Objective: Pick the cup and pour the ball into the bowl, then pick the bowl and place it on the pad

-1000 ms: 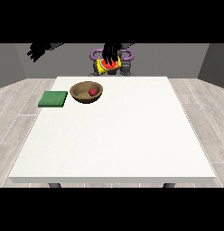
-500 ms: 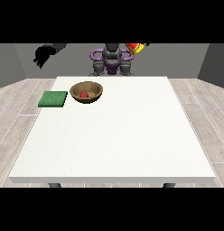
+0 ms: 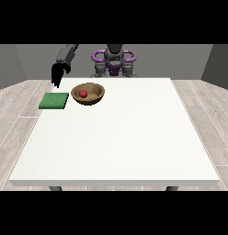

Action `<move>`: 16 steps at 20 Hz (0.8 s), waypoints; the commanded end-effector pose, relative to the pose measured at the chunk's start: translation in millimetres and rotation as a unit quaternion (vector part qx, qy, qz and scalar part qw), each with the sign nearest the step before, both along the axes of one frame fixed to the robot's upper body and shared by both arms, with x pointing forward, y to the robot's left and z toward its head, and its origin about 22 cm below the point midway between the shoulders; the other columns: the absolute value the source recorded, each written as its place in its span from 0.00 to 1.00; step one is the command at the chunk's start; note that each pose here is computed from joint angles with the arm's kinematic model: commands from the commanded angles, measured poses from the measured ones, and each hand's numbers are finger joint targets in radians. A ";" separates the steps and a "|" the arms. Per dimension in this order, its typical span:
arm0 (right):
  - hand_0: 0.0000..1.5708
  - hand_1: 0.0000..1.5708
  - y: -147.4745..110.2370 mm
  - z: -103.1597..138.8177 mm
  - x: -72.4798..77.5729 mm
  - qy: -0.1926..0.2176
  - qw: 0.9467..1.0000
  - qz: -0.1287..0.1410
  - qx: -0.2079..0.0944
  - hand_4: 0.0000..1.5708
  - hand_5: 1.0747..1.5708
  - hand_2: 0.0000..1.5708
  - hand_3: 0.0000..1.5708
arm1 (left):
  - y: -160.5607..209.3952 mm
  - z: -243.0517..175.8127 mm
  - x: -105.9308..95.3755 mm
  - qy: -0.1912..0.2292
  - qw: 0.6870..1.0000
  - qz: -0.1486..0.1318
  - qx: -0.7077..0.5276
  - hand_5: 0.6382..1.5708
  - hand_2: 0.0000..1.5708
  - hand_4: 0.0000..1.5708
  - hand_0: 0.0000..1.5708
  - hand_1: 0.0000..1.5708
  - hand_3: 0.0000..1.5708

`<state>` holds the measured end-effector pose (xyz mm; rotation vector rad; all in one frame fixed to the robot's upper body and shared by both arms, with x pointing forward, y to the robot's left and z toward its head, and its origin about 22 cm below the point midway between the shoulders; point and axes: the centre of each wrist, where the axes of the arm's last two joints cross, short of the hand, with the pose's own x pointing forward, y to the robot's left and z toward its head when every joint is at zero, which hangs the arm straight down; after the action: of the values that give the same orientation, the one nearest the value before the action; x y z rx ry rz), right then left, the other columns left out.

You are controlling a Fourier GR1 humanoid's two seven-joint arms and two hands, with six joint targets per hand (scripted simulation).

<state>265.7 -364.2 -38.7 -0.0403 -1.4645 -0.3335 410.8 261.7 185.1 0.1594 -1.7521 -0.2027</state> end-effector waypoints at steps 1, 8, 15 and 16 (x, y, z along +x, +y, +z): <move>0.00 0.00 28.0 -21.0 -2.1 -0.003 1.000 0.006 0.012 0.47 0.99 0.00 0.00 | 58.7 28.5 -7.8 -0.018 0.999 -0.017 -0.041 0.99 0.00 0.67 0.00 0.00 0.00; 0.00 0.00 15.9 -24.4 18.6 -0.025 0.999 0.006 0.019 0.39 0.97 0.00 0.00 | 105.6 22.2 -31.4 -0.027 0.999 -0.021 -0.037 0.98 0.00 0.63 0.00 0.00 0.00; 0.00 0.00 45.9 -54.7 18.1 -0.017 0.999 0.027 0.021 0.34 0.96 0.00 0.00 | 136.2 30.7 -49.4 -0.047 0.998 0.003 -0.042 0.96 0.00 0.65 0.00 0.00 0.00; 0.00 0.00 49.6 -59.9 19.5 -0.031 0.999 0.023 0.016 0.33 0.97 0.00 0.00 | 129.5 70.3 -46.3 -0.047 0.998 -0.016 -0.032 0.96 0.00 0.64 0.00 0.00 0.00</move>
<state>283.9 -319.0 -88.2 0.0264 -1.4983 -0.3326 372.0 380.2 226.0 0.1011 -1.8356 -0.1404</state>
